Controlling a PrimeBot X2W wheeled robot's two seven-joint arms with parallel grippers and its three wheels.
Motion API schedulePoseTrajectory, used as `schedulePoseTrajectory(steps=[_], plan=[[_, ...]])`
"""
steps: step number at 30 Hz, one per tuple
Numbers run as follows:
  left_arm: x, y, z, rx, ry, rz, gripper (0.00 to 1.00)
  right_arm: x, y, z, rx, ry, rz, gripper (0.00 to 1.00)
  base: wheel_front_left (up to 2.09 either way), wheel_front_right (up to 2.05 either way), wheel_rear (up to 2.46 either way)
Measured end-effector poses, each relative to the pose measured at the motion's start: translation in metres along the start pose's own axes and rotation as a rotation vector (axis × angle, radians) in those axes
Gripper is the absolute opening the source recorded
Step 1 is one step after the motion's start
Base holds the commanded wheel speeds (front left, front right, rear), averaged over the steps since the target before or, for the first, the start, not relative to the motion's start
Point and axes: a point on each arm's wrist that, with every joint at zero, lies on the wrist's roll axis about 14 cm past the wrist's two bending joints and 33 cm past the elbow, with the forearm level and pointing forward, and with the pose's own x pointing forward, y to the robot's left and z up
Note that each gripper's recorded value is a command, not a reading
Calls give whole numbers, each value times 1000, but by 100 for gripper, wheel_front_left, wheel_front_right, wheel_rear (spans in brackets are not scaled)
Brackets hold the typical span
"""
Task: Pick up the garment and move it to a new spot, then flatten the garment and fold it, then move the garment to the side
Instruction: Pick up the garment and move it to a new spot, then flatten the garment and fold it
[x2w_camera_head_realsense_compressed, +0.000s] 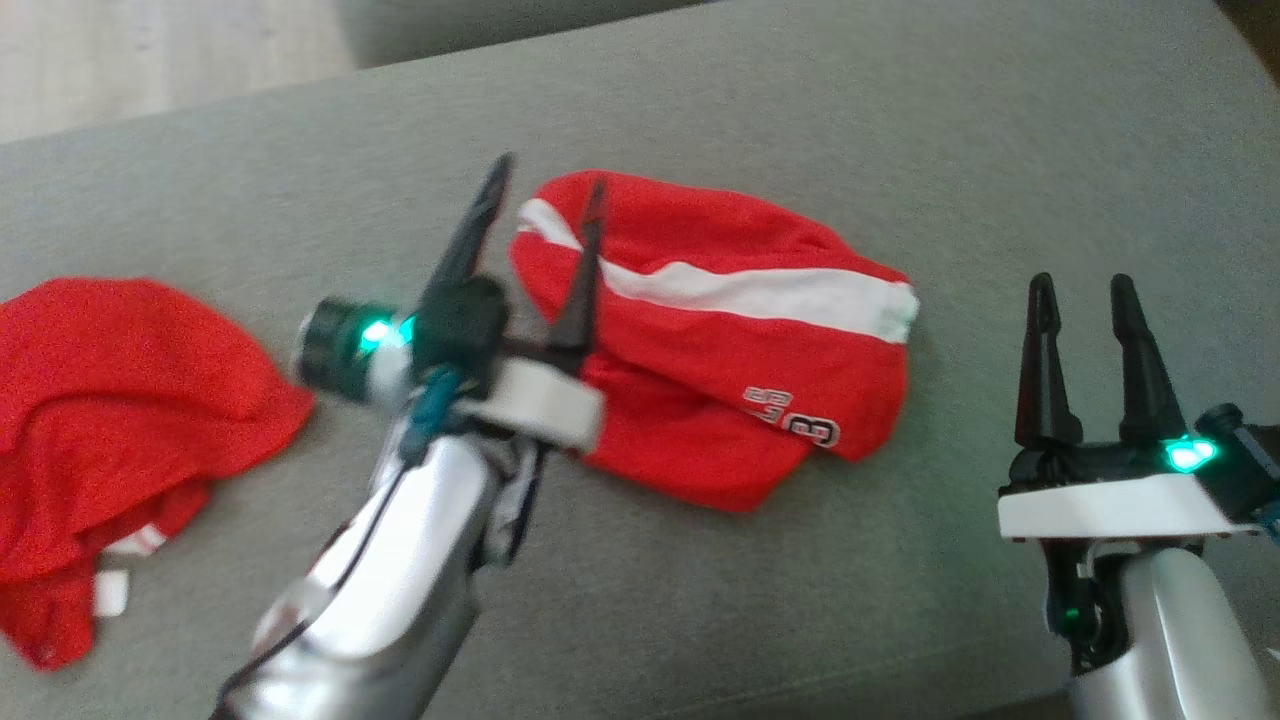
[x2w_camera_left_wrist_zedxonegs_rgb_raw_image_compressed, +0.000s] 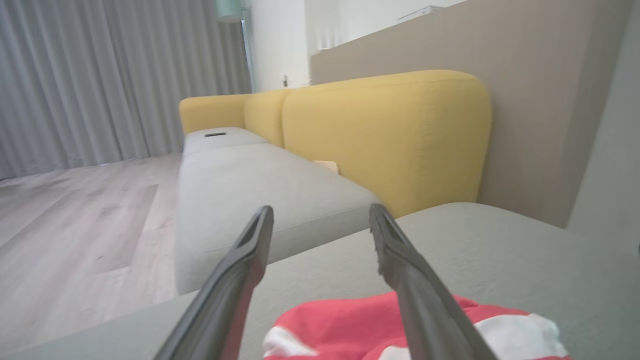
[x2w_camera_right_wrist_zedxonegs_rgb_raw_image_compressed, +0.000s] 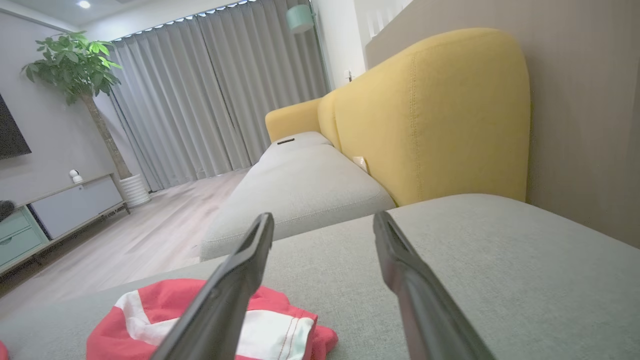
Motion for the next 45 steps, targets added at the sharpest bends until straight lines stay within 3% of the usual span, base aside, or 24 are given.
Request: schedulePoseTrajectory(steps=[6, 15, 24, 30, 39, 45], plan=[[-56, 59, -2, 46, 38, 171, 100, 11, 25, 0, 8, -9, 72, 100, 0, 0, 0], [-134, 78, -15, -4, 124, 323, 100, 4, 40, -4, 17, 5, 114, 100, 0, 0, 0], [-135, 76, -9, -17, 104, 314, 100, 6, 54, -15, -10, 35, 160, 100, 0, 0, 0], [-135, 80, -19, -31, 130, 320, 100, 20, 102, -45, -62, 105, 310, 100, 0, 0, 0], [-140, 90, -25, -55, 151, 363, 100, 58, 181, -99, -122, 337, 524, 100, 0, 0, 0], [-152, 105, -21, -50, 155, 439, 100, 70, 207, -141, -132, 512, 571, 100, 0, 0, 0]])
